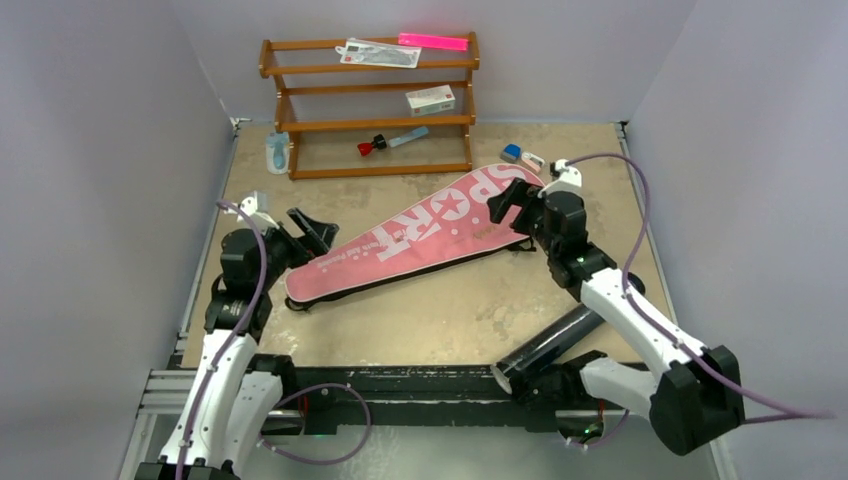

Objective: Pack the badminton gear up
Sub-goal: Place the racket bag at the center of the board, then reset both arms

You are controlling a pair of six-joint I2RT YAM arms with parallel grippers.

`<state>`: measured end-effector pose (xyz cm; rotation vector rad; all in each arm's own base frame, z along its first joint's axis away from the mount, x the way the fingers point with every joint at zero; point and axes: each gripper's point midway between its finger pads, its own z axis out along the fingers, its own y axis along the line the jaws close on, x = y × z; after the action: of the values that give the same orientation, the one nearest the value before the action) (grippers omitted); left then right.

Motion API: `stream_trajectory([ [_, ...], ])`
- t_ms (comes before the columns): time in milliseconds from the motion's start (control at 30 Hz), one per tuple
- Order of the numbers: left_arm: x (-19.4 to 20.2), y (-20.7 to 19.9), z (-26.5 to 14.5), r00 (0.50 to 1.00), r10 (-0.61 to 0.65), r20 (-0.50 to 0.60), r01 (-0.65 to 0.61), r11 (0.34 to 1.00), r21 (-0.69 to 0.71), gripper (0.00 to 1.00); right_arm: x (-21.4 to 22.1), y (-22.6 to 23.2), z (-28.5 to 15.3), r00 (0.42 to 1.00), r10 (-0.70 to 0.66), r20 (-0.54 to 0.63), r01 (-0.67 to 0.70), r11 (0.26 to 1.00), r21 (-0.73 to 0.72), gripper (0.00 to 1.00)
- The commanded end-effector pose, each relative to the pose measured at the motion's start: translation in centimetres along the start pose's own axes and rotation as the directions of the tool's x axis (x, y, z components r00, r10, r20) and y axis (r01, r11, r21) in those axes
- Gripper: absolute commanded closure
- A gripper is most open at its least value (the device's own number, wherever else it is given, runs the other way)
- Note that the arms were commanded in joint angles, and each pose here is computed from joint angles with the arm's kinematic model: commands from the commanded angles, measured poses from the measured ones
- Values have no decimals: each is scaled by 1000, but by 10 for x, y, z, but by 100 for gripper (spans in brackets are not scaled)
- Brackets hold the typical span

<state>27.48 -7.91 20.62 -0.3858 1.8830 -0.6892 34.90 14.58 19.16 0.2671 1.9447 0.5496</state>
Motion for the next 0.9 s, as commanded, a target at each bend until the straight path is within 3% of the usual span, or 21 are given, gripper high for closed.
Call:
stream_trajectory([
  [0, -32, -5, -6, 988, 72, 139, -72, 997, -9, 0, -27, -16, -31, 979, -162, 124, 155, 986, 61, 1],
  [100, -37, -7, -2, 974, 114, 194, -120, 993, 20, 2, -29, -29, -39, 948, -239, 208, 226, 970, 86, 3],
  [233, -46, -41, -2, 916, 278, 291, -339, 922, 188, 2, -39, -39, -42, 866, -401, 297, 377, 916, 137, 1],
  [333, -55, -43, 9, 912, 262, 316, -328, 927, 179, 2, -35, -45, -38, 855, -450, 258, 420, 892, 165, 1],
  [400, -54, -39, 21, 919, 259, 298, -318, 933, 170, 2, -34, -47, -34, 815, -520, 254, 490, 854, 175, 1],
  [467, -52, -24, 35, 911, 291, 294, -337, 934, 119, 2, -35, -54, -30, 803, -517, 296, 485, 856, 180, 1],
  [600, -46, 23, 57, 874, 391, 289, -392, 918, -58, 0, -29, -88, -16, 848, -410, 336, 386, 912, 138, 2],
  [733, -40, 67, 63, 831, 484, 273, -435, 872, -224, 0, -31, -139, -17, 836, -462, 296, 358, 868, 345, 3],
  [867, -35, 105, 68, 828, 491, 269, -420, 863, -281, 0, -38, -143, -13, 718, -609, 337, 479, 783, 396, 5],
])
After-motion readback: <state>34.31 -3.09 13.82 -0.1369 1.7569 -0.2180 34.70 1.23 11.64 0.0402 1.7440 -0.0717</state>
